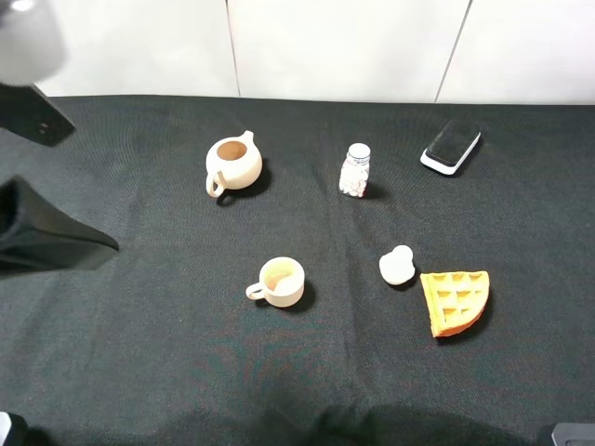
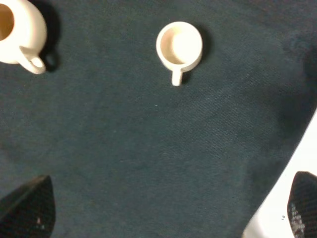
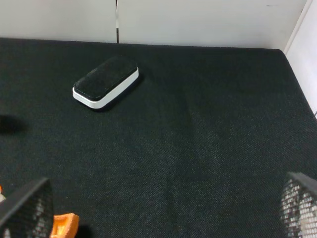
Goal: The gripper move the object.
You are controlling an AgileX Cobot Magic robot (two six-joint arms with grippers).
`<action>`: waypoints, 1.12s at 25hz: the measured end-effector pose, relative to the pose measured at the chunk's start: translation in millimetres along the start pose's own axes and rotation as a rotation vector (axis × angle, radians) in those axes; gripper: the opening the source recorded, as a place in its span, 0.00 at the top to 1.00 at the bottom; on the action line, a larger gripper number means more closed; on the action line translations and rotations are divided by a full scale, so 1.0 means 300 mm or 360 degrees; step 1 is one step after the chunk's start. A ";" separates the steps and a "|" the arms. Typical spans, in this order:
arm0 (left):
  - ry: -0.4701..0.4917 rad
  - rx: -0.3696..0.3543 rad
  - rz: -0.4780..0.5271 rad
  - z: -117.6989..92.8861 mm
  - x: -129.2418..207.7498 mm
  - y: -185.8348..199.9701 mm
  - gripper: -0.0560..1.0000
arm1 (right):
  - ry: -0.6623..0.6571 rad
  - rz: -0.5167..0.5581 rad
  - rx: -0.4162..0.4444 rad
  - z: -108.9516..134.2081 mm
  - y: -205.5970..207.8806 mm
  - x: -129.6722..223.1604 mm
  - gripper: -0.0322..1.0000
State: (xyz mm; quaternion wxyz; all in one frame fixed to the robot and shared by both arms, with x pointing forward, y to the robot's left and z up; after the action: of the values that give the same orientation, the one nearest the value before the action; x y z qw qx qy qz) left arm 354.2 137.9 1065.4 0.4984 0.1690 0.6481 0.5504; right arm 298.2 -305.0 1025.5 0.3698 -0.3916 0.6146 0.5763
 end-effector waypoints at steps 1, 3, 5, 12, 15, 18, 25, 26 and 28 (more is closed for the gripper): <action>-0.0009 -0.0027 -0.0012 0.010 0.004 0.005 0.01 | 0.0000 0.0000 0.0000 0.000 0.000 0.000 0.30; -0.0022 -0.0071 -0.0046 0.027 0.018 0.023 0.01 | 0.0000 0.0000 0.0000 0.000 0.000 0.000 0.30; -0.0030 -0.0106 -0.0086 0.041 0.036 0.043 0.01 | 0.0000 0.0000 0.0000 0.000 0.000 0.000 0.30; 0.0009 -0.0185 -0.0245 0.081 0.160 0.107 0.01 | 0.0000 0.0000 0.0000 0.000 0.000 0.000 0.30; 0.0137 -0.0203 -0.0260 0.096 0.234 0.096 0.01 | 0.0000 0.0000 0.0000 0.000 0.000 0.000 0.30; 0.0319 -0.0208 -0.0294 0.099 0.305 0.075 0.01 | 0.0000 0.0000 0.0000 0.000 0.000 0.000 0.30; 0.0776 -0.0351 -0.0378 0.102 0.465 0.030 0.01 | 0.0000 0.0000 0.0000 0.000 0.000 0.000 0.30; 0.0822 -0.0376 -0.0390 0.101 0.482 0.025 0.01 | 0.0000 0.0000 0.0000 0.000 0.000 0.000 0.30; 0.0906 -0.0456 -0.0427 0.101 0.517 0.021 0.01 | 0.0000 0.0000 0.0000 0.000 0.000 0.000 0.30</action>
State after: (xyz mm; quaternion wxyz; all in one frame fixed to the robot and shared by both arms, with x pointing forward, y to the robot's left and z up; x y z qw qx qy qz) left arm 308.2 275.5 1002.6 0.3841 -0.1497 0.6938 0.5905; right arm 298.2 -305.0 1025.5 0.3698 -0.3916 0.6146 0.5763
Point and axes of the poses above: a point on each arm's last joint axis where the gripper is mounted, y pointing back along that axis away from the gripper, z along the wrist's bending axis when the last joint is at zero, x = y × z, the point moved 7 cm from there along -y, pointing out along that axis toward the gripper, and after that the axes turned 1 degree about y, right-handed, at the moved point
